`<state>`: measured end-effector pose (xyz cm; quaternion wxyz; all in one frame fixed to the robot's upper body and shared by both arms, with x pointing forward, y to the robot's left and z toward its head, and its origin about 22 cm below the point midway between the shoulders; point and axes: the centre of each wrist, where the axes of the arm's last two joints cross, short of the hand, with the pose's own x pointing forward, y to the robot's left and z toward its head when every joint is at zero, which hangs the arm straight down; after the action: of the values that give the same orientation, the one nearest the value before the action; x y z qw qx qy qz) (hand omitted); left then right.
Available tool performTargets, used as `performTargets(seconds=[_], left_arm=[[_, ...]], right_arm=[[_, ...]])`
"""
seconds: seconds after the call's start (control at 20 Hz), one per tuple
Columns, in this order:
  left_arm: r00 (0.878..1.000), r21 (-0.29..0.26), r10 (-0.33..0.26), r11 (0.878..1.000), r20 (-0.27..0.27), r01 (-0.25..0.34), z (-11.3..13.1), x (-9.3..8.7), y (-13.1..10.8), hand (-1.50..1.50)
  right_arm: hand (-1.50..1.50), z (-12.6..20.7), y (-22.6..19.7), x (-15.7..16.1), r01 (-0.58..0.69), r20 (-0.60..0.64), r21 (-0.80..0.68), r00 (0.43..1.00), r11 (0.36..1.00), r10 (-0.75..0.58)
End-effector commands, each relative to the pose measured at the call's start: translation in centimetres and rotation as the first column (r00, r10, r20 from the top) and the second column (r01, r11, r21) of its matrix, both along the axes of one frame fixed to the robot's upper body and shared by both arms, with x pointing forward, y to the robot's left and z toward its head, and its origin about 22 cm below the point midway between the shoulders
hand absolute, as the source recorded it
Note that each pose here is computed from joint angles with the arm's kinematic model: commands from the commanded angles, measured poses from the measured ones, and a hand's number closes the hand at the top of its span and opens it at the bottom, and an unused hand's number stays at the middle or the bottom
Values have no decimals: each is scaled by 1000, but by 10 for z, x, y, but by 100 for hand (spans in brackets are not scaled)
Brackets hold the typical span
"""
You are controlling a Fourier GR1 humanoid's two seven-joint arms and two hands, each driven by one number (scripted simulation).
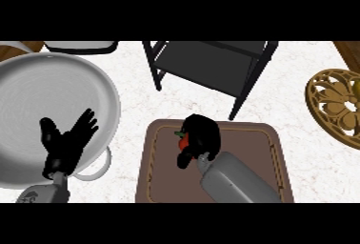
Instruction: Pick the bell pepper from the tray and place it in the tiered shelf
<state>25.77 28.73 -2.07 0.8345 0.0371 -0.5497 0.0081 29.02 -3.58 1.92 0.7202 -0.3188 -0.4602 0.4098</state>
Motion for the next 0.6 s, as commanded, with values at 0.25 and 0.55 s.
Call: performTargets(seconds=[0.25,0.55], left_arm=[[997,-13,-65,998,-49,65,-1,19,-24,0],[998,-14,-49,999,-49,48,0,17,-18,0]], right_arm=[[150,73,56,20,125,135,139,980,982,-144],[150,141,87,25,113,384,162,908,980,-168]])
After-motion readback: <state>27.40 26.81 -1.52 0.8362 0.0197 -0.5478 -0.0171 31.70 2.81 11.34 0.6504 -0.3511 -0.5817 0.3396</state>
